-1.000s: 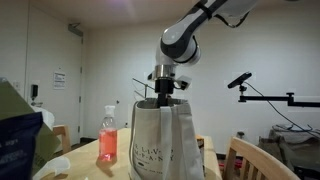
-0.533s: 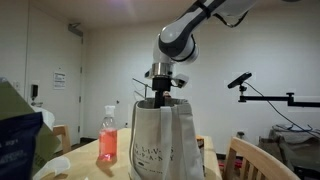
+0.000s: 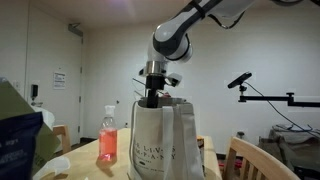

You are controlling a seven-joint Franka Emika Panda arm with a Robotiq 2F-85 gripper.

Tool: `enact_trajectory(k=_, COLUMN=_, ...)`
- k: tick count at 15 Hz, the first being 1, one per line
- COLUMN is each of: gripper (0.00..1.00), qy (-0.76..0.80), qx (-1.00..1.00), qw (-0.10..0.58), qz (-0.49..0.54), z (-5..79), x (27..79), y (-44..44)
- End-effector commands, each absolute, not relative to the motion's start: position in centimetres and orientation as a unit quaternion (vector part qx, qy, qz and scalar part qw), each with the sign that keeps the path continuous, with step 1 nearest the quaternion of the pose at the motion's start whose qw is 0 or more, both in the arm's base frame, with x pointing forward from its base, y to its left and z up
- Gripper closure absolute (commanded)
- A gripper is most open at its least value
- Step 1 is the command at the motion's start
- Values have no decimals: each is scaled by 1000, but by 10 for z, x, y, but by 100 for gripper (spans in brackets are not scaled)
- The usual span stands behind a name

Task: Unpack the objects from the carrier bag to the table

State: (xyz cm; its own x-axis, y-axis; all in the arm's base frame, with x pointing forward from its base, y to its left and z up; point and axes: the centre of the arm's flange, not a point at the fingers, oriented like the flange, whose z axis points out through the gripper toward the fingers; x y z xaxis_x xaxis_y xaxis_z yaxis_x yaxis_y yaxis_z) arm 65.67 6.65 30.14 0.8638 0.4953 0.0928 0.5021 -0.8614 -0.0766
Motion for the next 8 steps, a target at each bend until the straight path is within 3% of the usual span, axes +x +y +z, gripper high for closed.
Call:
enact_trajectory(k=1, gripper=0, qy=-268, qx=-962, qw=45, qz=-39, z=312, x=678, y=75)
enact_trajectory(k=8, gripper=0, qy=-276, qx=-959, qw=41, qz=-57, z=324, x=689, y=85)
